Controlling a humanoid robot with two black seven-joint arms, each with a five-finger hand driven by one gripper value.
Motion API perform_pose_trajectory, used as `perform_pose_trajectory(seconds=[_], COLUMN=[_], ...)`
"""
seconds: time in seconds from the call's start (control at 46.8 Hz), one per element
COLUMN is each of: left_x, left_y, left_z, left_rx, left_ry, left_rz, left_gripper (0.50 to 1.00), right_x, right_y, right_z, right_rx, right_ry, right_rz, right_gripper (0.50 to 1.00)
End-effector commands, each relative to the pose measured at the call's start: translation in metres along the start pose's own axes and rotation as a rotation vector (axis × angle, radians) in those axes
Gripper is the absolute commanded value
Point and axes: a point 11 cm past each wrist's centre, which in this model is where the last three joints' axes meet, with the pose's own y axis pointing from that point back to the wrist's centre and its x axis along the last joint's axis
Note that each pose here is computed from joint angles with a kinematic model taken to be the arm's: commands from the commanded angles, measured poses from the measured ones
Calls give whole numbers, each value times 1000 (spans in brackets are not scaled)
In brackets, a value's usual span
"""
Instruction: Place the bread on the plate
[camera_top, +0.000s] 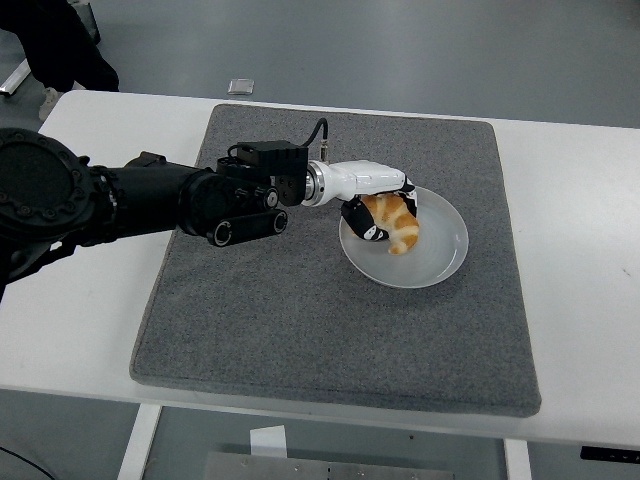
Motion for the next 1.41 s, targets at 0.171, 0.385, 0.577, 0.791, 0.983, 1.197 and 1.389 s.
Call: perform_pose_trajectory(seconds=[0.171, 0.385, 0.577, 0.791, 0.983, 1.197, 1.389], left_x=[-6, -7, -6, -10, -9, 10, 33], left_y=[1, 1, 1, 1, 0, -4, -6], left_z=[-4, -5, -5, -8, -6, 7, 21], left_rx=[7, 10, 10, 17, 14, -18, -53], left_ry=[-1, 0, -1, 25, 52, 138, 204], left_rz=[-7, -2, 4, 10, 25, 94, 154], left_gripper=[500, 500, 625, 795, 983, 996, 999], right_x=[0, 0, 0, 0, 0, 0, 0], right_y=[0, 0, 0, 0, 0, 0, 0], right_z=[0, 0, 0, 0, 0, 0, 0], right_rx=[0, 0, 0, 0, 0, 0, 0], right_ry=[0, 0, 0, 0, 0, 0, 0], right_rz=[0, 0, 0, 0, -1, -1, -1], right_gripper=[952, 952, 952, 952, 952, 952, 952])
